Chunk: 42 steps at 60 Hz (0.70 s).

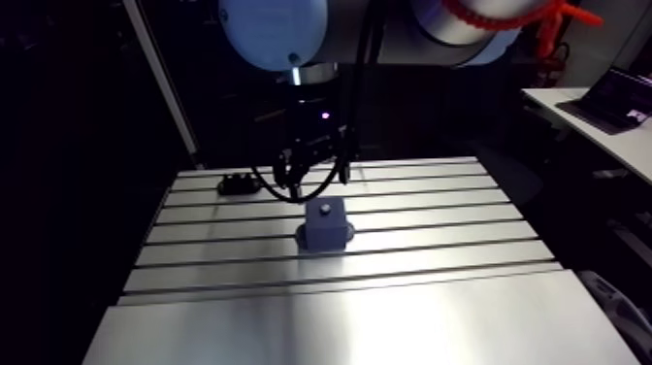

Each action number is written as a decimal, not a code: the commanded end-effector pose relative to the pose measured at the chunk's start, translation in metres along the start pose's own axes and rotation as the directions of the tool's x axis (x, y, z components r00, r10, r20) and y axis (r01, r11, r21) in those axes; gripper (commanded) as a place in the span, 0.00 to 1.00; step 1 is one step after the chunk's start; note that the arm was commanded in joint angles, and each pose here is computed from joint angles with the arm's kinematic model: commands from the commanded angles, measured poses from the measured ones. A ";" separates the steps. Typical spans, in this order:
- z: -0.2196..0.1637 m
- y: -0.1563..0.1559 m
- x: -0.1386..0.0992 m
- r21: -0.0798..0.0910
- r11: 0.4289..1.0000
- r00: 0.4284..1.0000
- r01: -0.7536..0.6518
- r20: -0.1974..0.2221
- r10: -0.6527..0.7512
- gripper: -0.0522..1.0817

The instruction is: Pick up the M10 bolt and insert it into the hex recess until seated.

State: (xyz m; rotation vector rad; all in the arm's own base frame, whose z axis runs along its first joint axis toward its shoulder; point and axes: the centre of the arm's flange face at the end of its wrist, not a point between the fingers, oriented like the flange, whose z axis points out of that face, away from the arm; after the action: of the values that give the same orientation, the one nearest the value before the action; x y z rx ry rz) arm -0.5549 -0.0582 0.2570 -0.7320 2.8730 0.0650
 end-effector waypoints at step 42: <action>0.002 0.001 -0.005 0.005 1.000 1.000 -0.028 0.000 0.028 0.28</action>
State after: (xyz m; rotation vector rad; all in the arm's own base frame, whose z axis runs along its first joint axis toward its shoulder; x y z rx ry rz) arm -0.5508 -0.0558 0.2576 -0.6936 2.8853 0.0600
